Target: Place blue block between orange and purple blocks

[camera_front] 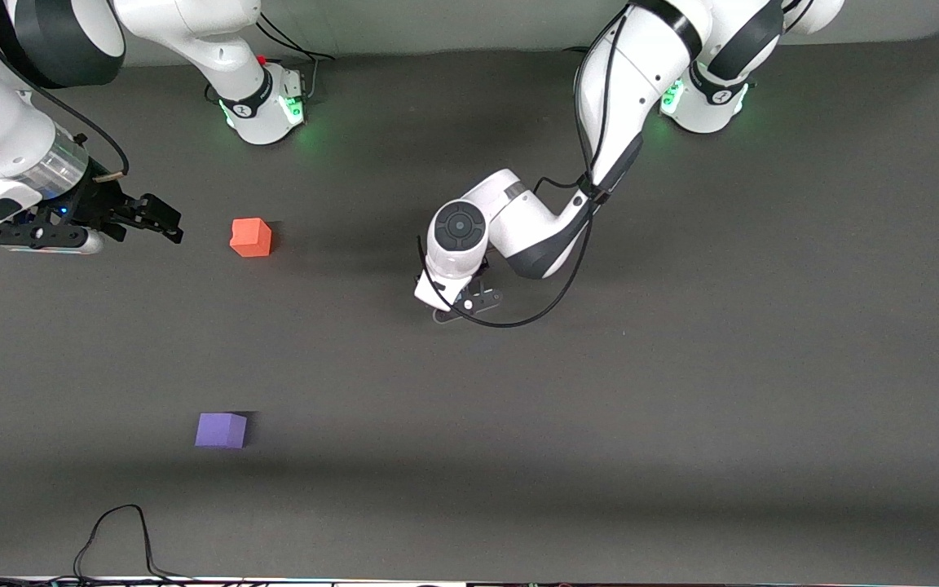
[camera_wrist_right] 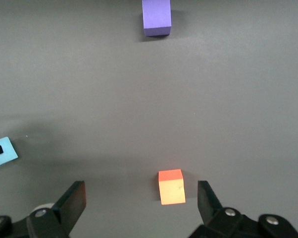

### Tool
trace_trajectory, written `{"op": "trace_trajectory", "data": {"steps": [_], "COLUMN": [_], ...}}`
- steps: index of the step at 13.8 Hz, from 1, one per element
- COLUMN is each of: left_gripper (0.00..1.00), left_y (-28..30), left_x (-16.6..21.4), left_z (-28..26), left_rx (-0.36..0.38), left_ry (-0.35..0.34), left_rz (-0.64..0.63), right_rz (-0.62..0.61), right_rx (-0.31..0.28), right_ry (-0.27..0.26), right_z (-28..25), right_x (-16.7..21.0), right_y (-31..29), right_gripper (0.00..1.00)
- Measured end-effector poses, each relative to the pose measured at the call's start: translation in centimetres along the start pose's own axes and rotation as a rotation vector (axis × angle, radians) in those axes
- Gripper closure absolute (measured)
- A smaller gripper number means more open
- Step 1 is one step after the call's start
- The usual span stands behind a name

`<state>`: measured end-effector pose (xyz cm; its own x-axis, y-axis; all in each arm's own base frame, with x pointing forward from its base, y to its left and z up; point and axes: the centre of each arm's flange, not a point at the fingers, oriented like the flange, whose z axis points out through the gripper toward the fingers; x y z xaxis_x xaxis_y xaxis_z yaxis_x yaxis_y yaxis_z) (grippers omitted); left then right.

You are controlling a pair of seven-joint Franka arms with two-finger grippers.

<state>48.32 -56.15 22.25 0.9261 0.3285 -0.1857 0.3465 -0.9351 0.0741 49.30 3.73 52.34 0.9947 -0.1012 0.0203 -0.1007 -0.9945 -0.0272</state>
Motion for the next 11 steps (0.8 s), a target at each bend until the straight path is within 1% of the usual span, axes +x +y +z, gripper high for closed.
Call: {"op": "trace_trajectory", "data": {"steps": [1,3,5,6,7,9,10,11], "left_gripper": [0.44,0.23,0.01,0.00,0.00,0.00,0.00,0.00], "left_y": [0.0,0.2,0.5,0.4,-0.2,-3.2,-5.3,-7.7], "left_x": [0.0,0.2,1.0,1.9,3.1,7.1,9.1,10.9], "left_z": [0.2,-0.2,-2.0,-3.8,-6.3,-13.3,-17.1,-20.9], "left_rx": [0.001,-0.008,-0.034,-0.045,-0.041,-0.021,-0.015,-0.007], "left_ry": [0.001,0.006,0.024,0.036,0.043,0.054,0.063,0.073], "left_rz": [0.000,-0.003,-0.014,-0.025,-0.044,-0.102,-0.119,-0.113], "right_rz": [0.000,0.000,0.000,0.000,-0.001,-0.021,-0.050,-0.084], "right_rx": [0.000,0.000,0.000,0.000,-0.001,-0.001,-0.002,0.010], "right_ry": [-0.001,-0.001,-0.001,-0.002,-0.002,-0.002,-0.004,-0.006], "right_z": [0.1,0.1,0.1,0.2,0.2,0.2,0.3,0.5], "right_x": [0.0,0.0,0.0,0.0,-0.1,-0.3,-0.6,-1.0], "right_y": [0.0,0.0,0.0,0.0,0.0,-1.1,-2.6,-4.8], "right_gripper": [0.00,0.00,0.00,0.00,0.00,0.00,0.00,0.00]}}
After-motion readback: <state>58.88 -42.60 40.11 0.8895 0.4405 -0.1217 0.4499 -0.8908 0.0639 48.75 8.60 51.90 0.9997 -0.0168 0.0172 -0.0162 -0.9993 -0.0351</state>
